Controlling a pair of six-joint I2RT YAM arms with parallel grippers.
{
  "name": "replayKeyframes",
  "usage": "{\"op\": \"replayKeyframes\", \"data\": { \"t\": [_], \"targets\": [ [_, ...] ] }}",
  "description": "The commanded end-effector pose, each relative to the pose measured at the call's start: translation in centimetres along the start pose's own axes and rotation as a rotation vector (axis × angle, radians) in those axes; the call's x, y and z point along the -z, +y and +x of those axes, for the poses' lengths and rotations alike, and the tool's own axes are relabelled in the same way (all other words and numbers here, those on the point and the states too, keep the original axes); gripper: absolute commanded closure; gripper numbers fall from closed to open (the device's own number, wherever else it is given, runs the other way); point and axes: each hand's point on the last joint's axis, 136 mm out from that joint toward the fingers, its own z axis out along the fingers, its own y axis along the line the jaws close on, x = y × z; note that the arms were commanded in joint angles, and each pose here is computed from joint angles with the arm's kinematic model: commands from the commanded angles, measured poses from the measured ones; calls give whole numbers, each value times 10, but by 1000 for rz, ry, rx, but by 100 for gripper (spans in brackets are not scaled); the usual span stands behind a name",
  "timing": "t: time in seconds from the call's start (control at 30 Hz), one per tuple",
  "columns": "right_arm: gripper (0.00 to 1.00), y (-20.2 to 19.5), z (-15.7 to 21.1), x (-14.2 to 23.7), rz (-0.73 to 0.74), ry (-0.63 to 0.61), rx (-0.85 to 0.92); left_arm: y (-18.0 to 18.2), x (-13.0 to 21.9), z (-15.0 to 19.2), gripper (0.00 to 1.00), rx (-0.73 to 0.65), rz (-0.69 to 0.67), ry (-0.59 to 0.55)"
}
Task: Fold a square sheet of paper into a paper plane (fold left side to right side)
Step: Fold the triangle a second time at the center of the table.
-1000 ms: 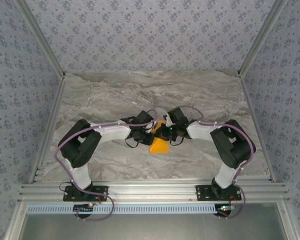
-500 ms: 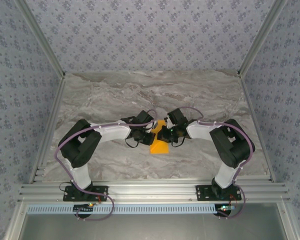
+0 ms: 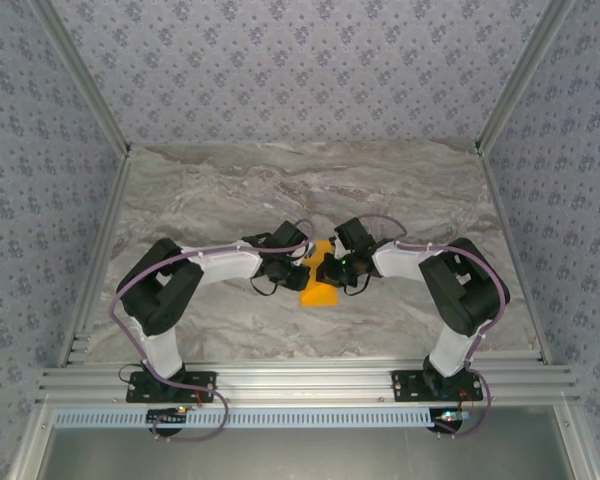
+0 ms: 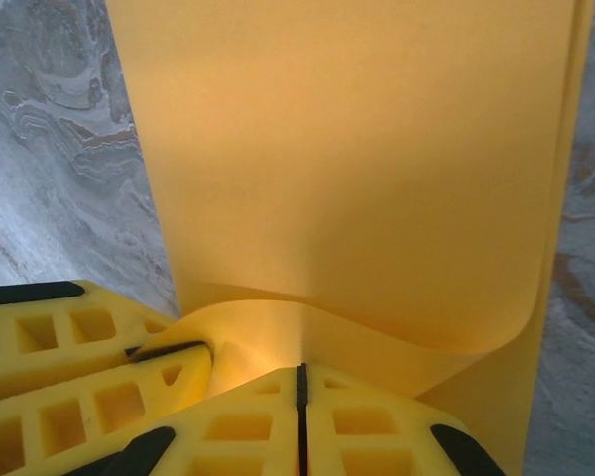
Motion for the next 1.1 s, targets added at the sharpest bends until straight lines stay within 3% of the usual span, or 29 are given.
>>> {"op": "replayKeyframes", "data": {
  "t": [0.0, 0.3, 0.5, 0.67, 1.07],
  "targets": [
    [90, -24, 13, -5, 88, 37, -25, 2, 10, -5, 83, 5, -34, -3],
    [90, -24, 13, -5, 86, 35, -22, -6, 53, -10, 71, 22, -27, -54],
    [90, -24, 13, -6, 84, 36, -22, -41, 70, -9, 71, 64, 171, -72],
    [90, -23, 13, -7, 83, 38, -22, -58, 63, -5, 71, 98, 288, -44],
    [90, -23, 14, -7, 82, 43, -22, -62, 29, 13, 72, 133, 355, 61]
  ]
}}
